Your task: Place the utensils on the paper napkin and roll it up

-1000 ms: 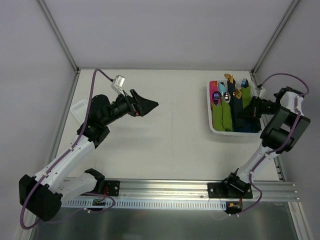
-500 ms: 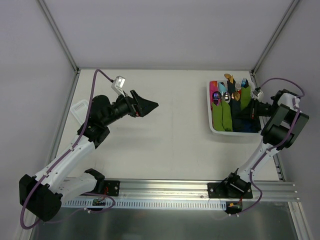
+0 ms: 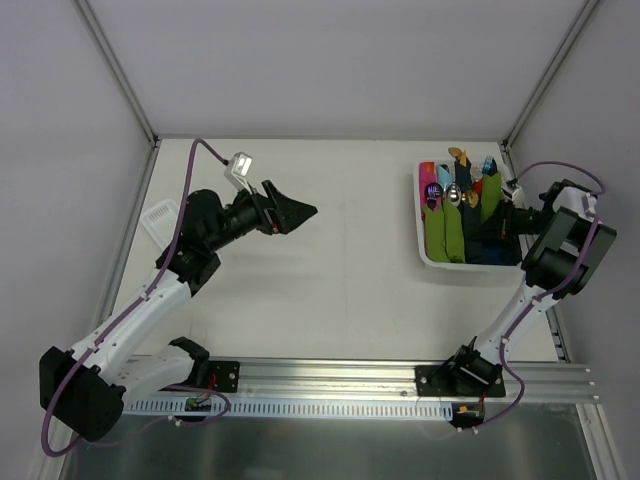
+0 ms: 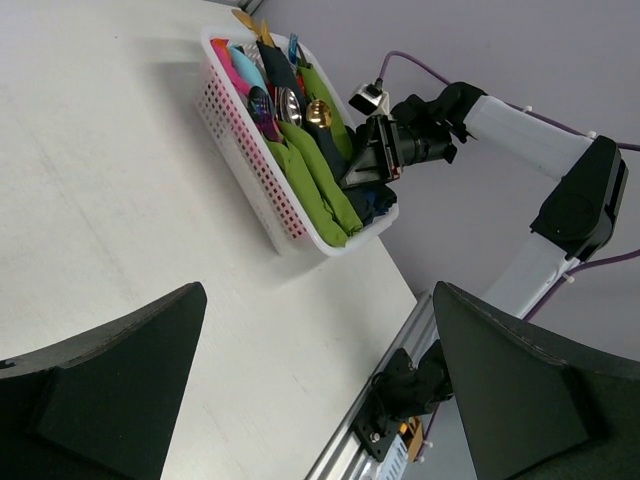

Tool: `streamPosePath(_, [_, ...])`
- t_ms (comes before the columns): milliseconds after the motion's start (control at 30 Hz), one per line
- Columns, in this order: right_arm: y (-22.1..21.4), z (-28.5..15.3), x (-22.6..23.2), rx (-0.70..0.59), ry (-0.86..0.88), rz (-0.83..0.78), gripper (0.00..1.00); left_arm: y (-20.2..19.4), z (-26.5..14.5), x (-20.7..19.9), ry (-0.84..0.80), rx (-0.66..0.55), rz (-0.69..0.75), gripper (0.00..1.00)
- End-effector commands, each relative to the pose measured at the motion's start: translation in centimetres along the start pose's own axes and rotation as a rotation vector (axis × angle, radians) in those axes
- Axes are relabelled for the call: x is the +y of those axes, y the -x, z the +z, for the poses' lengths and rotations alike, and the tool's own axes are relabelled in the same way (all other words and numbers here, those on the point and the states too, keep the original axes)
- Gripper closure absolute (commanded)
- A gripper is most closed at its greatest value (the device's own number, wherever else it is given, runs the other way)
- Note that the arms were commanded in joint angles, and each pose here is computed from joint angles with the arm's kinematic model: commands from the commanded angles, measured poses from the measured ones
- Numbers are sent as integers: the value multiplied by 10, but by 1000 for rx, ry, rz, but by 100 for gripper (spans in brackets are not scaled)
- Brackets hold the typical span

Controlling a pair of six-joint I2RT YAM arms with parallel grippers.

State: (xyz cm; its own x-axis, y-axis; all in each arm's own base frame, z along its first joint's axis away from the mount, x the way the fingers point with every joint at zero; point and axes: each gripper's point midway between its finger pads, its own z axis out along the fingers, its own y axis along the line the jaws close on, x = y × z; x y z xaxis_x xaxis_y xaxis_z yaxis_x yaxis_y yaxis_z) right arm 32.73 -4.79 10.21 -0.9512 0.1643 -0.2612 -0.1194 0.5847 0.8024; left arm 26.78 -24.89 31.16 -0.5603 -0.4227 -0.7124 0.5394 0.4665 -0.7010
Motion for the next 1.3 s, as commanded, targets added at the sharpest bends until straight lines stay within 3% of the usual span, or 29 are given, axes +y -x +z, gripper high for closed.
streamPosePath(0, [-22,-5,-13,112,-117,29,78,8,0,-2,-2,-28,38,1])
streamPosePath(133, [-19,-13,-17,119,-178,0,71,11,-2,-5,-4,-37,43,1])
streamPosePath(200, [-15,-19,-14,113,-205,-23,63,12,-4,-5,0,-42,43,1])
streamPosePath(533, [1,-42,1,77,-315,-117,50,15,-16,-7,28,-61,45,1])
streamPosePath(600, [3,-49,5,68,-344,-138,36,14,-17,-5,43,-56,52,1])
streamPosePath(867, [20,-77,27,14,-464,-241,31,9,-26,18,182,-19,71,1])
streamPosePath(967, [28,-88,56,-62,-468,-306,27,3,-34,40,305,45,76,1])
streamPosePath(1000, [29,-90,64,-81,-463,-321,17,0,-36,45,327,64,77,1])
streamPosePath(1100, [33,-91,107,-168,-414,-370,1,-5,-44,60,414,111,88,1])
streamPosePath(1267, [15,-55,182,-219,-333,-498,1,-9,-59,87,562,175,124,1])
